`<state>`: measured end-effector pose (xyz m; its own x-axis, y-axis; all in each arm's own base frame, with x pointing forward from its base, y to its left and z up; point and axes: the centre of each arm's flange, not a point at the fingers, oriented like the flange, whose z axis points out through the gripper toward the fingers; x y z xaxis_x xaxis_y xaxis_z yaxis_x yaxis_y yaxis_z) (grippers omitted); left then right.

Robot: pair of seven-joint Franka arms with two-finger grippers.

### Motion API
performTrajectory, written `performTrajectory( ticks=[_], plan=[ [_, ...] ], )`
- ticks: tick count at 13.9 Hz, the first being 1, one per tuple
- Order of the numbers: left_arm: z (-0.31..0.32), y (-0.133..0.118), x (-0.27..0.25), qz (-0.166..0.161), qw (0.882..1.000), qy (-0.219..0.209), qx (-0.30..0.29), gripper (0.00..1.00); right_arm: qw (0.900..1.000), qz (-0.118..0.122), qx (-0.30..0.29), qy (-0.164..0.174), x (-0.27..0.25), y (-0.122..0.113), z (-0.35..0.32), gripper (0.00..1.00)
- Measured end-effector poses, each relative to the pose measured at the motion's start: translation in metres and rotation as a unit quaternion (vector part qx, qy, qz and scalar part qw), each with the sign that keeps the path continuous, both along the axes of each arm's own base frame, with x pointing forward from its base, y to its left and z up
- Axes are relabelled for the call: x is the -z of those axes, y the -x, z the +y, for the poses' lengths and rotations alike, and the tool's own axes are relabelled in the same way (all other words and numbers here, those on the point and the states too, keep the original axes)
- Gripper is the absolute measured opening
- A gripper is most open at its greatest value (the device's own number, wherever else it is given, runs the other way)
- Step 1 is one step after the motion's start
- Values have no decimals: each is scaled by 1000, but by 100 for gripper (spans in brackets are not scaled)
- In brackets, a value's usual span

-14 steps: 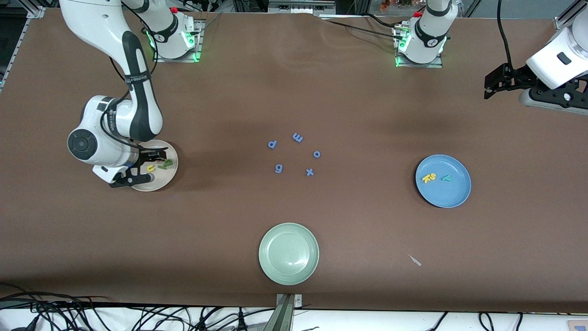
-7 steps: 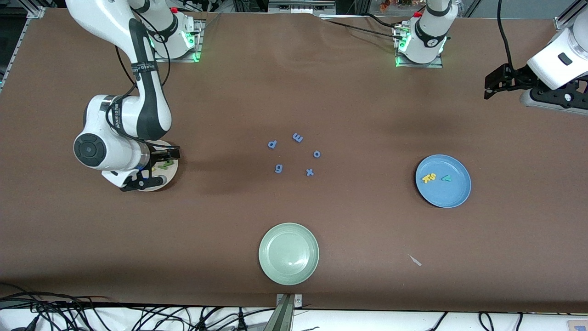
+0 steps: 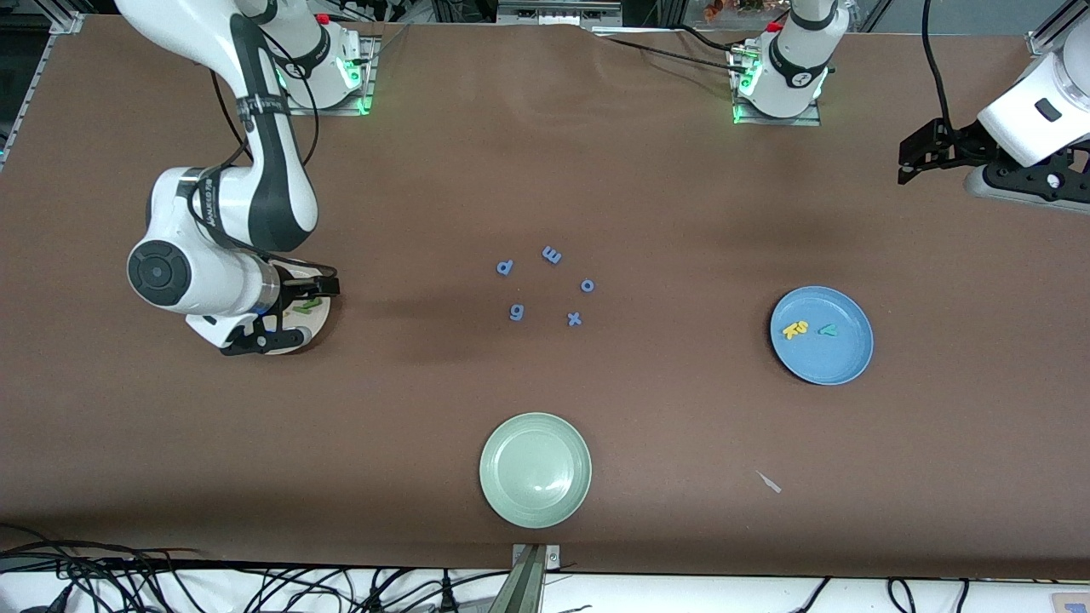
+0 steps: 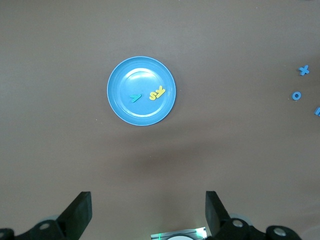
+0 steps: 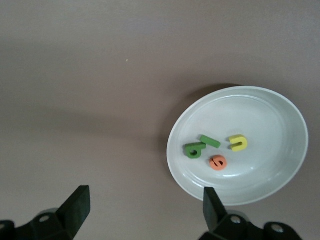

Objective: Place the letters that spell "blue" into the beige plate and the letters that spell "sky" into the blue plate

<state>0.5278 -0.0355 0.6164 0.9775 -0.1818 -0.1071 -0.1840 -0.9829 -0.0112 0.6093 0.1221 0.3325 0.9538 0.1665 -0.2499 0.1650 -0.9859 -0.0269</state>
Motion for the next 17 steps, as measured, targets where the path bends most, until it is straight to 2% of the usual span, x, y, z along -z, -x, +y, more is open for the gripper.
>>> performTrajectory(
  ticks=[4,8,12,14,17],
  plan=[
    [0,0,0,0,1000,0,-1,100,1000,-5,-27,-10,-67,13,-18,100],
    [0,0,0,0,1000,0,-1,100,1000,-12,-5,-18,-135,33,-64,100],
    [0,-1,0,0,1000,0,-2,100,1000,-4,9,3,-210,60,-100,100],
    [0,-1,0,0,1000,0,-2,100,1000,-22,14,5,-247,63,-99,100],
    [1,-1,0,0,1000,0,-4,100,996,-46,75,16,-259,59,-107,100]
  ],
)
